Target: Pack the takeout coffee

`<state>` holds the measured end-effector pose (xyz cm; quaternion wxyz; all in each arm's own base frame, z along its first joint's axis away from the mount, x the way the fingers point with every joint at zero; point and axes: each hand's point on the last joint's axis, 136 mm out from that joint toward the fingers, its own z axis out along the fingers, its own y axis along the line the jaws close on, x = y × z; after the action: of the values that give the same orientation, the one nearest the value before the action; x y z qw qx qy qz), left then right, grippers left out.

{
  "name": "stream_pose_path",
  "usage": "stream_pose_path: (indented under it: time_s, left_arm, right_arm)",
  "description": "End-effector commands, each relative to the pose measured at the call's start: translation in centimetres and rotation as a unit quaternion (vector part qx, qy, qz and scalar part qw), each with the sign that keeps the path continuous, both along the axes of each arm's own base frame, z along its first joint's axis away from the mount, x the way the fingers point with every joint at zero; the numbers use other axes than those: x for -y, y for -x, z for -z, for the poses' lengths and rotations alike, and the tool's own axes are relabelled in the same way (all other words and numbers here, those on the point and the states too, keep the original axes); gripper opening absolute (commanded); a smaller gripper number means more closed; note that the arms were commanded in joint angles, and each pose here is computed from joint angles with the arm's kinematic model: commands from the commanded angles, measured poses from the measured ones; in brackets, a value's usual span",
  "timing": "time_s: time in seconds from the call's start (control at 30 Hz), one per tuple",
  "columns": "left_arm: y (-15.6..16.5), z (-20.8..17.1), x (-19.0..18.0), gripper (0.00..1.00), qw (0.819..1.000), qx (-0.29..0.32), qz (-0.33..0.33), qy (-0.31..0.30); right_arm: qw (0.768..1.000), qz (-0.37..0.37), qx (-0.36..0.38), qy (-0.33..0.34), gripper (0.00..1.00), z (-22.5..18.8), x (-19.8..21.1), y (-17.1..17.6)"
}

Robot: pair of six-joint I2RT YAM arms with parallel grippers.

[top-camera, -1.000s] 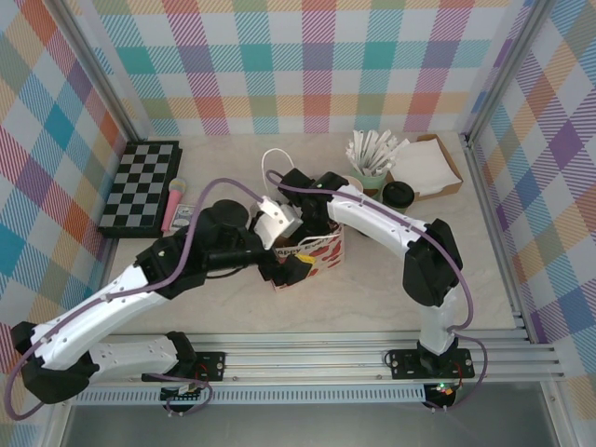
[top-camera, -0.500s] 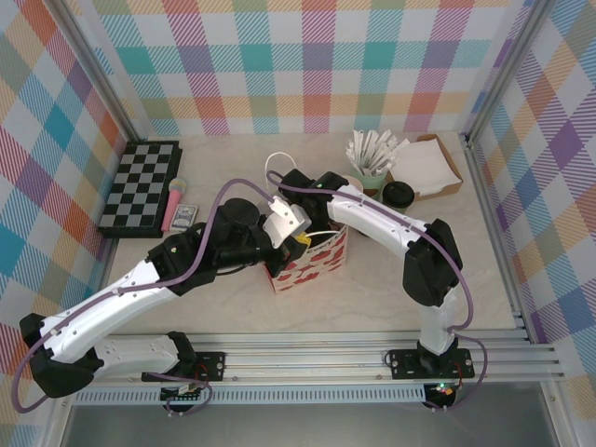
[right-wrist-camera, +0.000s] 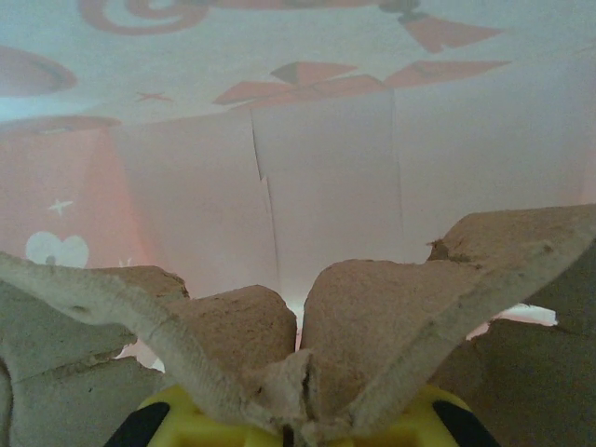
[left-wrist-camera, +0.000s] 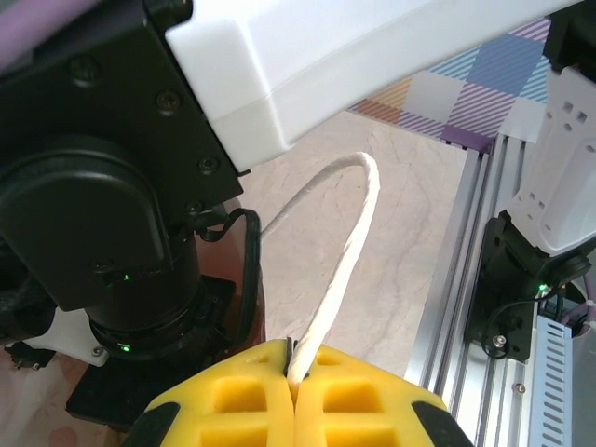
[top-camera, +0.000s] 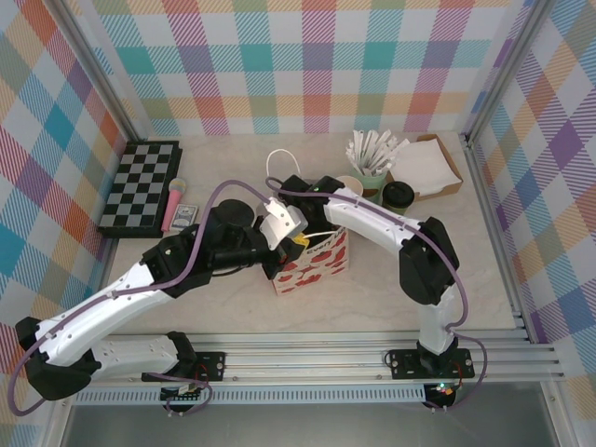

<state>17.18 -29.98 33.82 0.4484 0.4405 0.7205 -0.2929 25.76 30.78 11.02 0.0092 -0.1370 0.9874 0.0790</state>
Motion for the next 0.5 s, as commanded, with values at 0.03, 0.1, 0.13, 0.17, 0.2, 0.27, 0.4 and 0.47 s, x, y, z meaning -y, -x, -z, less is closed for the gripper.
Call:
stream_pose_path:
  time_s: [0.03, 0.1, 0.13, 0.17, 0.2, 0.27, 0.4, 0.47]
  left_arm:
    - [1.3, -0.5, 0.1, 0.0, 1.0, 0.006, 0.028, 0.009]
    - [1.2, -0.4, 0.1, 0.0, 1.0, 0.005, 0.027, 0.006]
    - [1.1, -0.2, 0.1, 0.0, 1.0, 0.004, 0.023, 0.003]
    - [0.8, 0.0, -0.1, 0.02, 1.0, 0.002, 0.014, -0.001]
    - [0.5, 0.1, -0.3, 0.16, 1.0, 0.0, 0.002, -0.006]
    - [-0.2, 0.2, -1.2, 0.41, 0.999, -0.003, -0.034, -0.01]
    - [-1.9, -0.8, -5.2, 0.75, 0.989, -0.004, -0.141, 0.035]
    - [-2.7, -1.1, -7.9, 0.83, 0.976, -0.015, -0.207, 0.066]
  right_arm:
    - [1.0, -0.015, -0.005, 0.007, 0.0, 1.1, 0.0, 0.4]
    - [1.0, -0.019, -0.006, 0.005, 0.0, 1.4, -0.1, 0.5]
    - [1.0, -0.019, -0.006, 0.005, 0.0, 1.4, -0.1, 0.5]
    - [1.0, -0.02, -0.006, 0.005, 0.0, 1.4, -0.1, 0.6]
    - [1.0, -0.021, -0.006, 0.003, 0.0, 1.4, -0.1, 0.6]
    - [1.0, -0.022, 0.0, -0.003, 0.0, 0.9, -0.2, 0.6]
    - [0.999, -0.022, 0.019, -0.02, 0.0, -0.1, -0.6, 0.5]
    - [0.999, -0.022, 0.024, -0.027, 0.0, -0.4, -0.7, 0.5]
